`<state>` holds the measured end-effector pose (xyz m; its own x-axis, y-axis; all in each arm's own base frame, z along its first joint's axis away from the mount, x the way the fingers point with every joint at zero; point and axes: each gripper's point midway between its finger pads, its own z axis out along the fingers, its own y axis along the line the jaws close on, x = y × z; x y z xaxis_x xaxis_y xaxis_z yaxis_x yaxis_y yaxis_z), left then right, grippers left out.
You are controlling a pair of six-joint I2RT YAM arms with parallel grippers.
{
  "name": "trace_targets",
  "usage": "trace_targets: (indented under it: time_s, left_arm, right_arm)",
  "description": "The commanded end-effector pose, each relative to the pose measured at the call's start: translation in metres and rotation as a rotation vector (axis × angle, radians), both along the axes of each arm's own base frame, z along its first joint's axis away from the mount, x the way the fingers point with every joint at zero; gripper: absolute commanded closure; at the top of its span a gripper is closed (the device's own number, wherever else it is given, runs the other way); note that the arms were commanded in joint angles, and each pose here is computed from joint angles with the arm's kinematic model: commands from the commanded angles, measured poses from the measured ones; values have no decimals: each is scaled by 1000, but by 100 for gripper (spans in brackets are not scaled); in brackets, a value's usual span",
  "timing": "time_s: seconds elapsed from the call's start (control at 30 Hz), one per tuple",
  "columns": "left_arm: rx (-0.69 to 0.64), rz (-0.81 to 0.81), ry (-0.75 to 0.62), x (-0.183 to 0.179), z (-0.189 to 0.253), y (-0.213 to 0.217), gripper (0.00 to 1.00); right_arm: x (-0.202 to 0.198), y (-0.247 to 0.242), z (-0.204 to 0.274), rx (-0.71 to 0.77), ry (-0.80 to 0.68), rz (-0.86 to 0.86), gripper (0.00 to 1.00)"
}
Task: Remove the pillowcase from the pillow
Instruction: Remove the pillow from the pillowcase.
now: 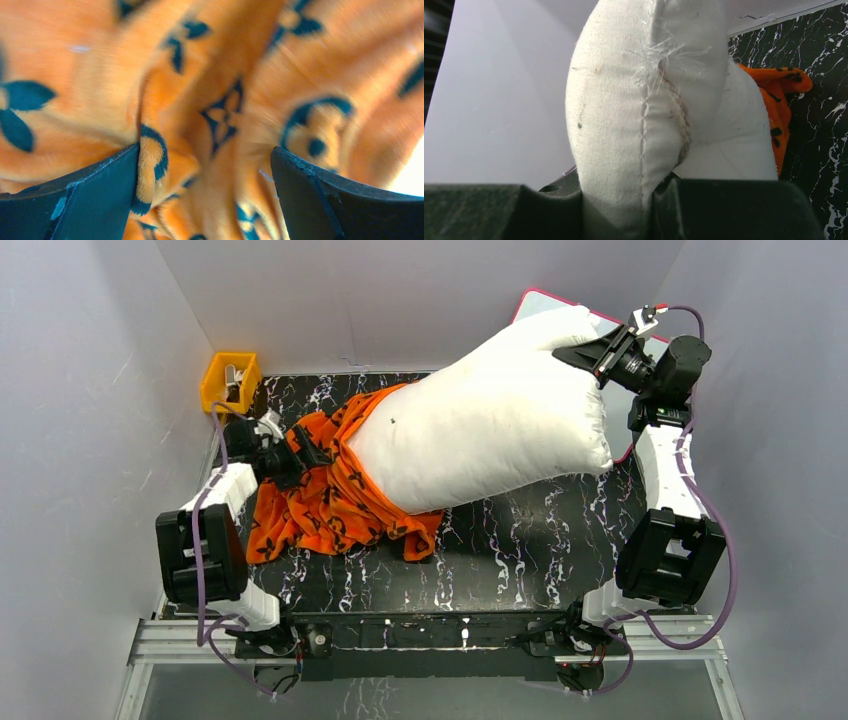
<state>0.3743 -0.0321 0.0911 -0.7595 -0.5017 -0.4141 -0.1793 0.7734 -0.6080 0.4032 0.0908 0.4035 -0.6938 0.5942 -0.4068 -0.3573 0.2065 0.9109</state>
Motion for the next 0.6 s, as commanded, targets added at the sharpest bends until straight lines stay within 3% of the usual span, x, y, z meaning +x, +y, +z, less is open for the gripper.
trace_targets:
  time_s: [0.0, 0.17, 0.27, 0.4, 0.57]
  left_arm:
    - [-87, -211, -162, -30, 50, -60, 2]
    - [-110, -431, -291, -96, 73, -128, 2]
    - [-107, -449, -328, -124, 75, -139, 2]
    - [-87, -397, -296, -143, 56, -133, 2]
    - [-49, -400, -219, -139, 43, -140, 2]
  right_arm:
    - [-21, -1, 56, -13, -194, -30, 100]
    - [-19, -2, 54, -31, -192, -41, 100]
    - [-18, -2, 49, -27, -183, -42, 100]
    - [-19, -2, 48, -23, -181, -41, 100]
    - [-21, -1, 50, -25, -188, -36, 100]
